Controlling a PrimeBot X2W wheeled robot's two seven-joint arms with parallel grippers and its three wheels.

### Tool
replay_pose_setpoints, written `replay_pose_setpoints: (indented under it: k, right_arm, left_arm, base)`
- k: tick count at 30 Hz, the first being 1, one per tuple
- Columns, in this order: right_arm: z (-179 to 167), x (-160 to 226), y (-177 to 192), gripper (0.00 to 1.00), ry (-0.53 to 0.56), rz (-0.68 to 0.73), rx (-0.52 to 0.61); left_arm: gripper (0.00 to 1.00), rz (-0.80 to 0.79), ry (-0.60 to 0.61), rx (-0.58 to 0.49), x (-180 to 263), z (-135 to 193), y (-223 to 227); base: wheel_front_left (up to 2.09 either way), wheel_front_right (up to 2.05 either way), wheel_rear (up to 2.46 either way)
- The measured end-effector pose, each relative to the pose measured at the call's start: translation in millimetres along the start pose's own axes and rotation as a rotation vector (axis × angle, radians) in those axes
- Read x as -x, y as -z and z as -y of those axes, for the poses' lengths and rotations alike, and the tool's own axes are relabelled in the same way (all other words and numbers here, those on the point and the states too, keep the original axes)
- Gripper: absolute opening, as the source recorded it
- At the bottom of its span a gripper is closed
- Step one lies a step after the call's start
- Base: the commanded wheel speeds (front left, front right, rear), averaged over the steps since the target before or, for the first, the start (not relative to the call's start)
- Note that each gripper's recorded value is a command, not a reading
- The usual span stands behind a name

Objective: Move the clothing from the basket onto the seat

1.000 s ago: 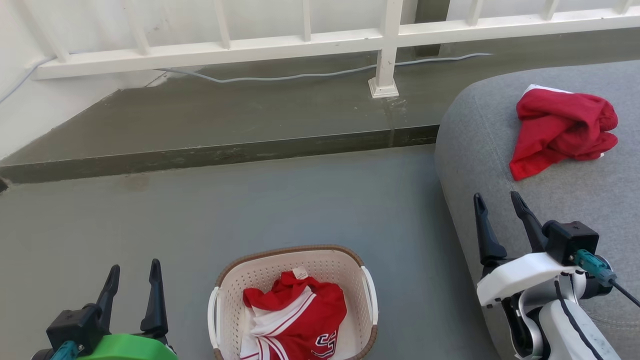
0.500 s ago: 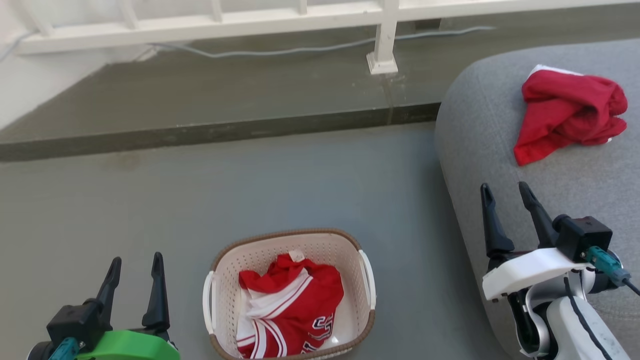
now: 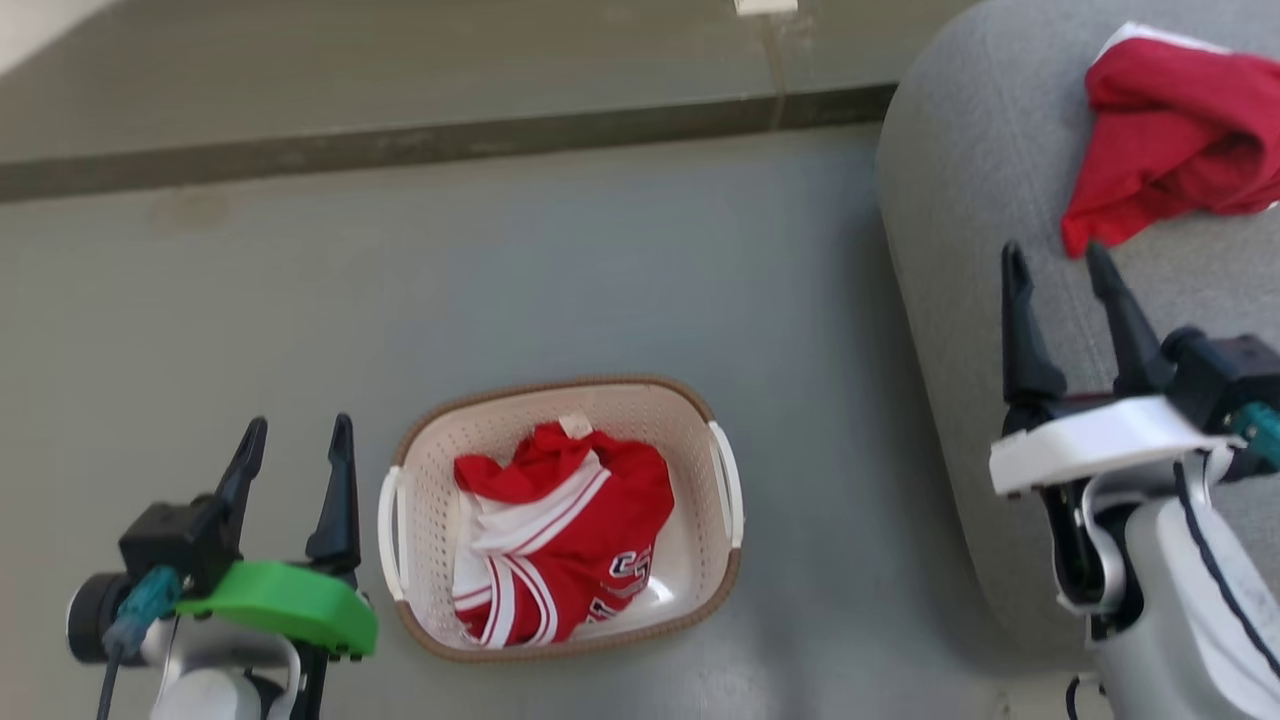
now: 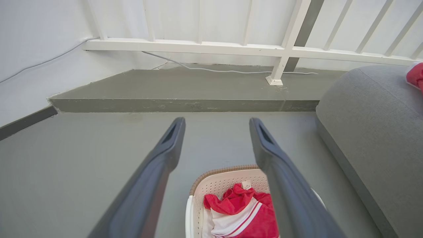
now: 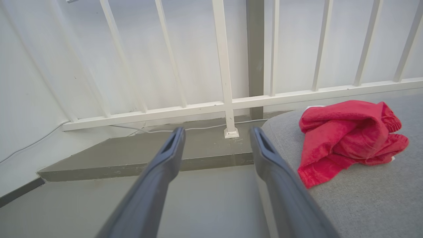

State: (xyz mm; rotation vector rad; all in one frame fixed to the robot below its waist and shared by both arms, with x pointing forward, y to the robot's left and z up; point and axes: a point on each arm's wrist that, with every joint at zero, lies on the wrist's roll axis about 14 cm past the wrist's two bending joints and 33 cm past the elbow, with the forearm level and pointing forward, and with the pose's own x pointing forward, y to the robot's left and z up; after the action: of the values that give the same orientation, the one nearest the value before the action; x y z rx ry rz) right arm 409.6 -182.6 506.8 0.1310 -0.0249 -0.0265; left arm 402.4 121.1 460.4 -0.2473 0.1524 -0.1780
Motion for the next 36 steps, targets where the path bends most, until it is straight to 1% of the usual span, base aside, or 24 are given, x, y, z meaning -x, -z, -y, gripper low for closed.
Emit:
replay_pose_setpoints:
  k: [4,5,8,17,21,25,29,36]
  right_arm:
    - [2.4,-18.3,-0.9,1.00,0.004,0.011,0.004]
    - [5.5,-27.3,-1.4,1.00,0.010,0.017,0.008]
    - [9.0,-39.5,0.5,1.00,0.015,0.021,0.016]
    - [17.1,-75.3,7.8,1.00,0.028,0.038,0.029]
    - [20.7,-90.3,12.2,1.00,0.035,0.047,0.031]
    - [25.9,-104.7,18.0,1.00,0.051,0.054,0.029]
    - [30.3,-117.7,25.4,1.00,0.058,0.059,0.037]
    - [32.5,-137.6,45.5,1.00,0.057,0.055,0.042]
  left_arm:
    - [1.00,-0.057,0.026,-0.003,-17.5,3.7,16.2]
    - [1.00,-0.096,0.046,-0.006,-25.4,7.3,27.1]
    - [1.00,-0.147,0.076,-0.034,-37.2,12.3,43.3]
    - [1.00,-0.269,0.143,-0.054,-76.5,19.1,86.6]
    - [1.00,-0.344,0.187,-0.058,-86.7,26.8,113.1]
    - [1.00,-0.411,0.227,-0.090,-96.1,30.2,140.1]
    - [1.00,-0.470,0.259,-0.090,-104.2,34.2,165.3]
    - [1.00,-0.578,0.328,-0.106,-110.3,41.3,212.3]
  base:
    - [0.00,0.00,0.00]
    - [0.00,0.00,0.00]
    - [0.00,0.00,0.00]
    - [0.00,0.00,0.00]
    - [0.00,0.00,0.00]
    - [0.00,0.00,0.00]
    - [0.00,0.00,0.00]
    - [0.00,0.00,0.00]
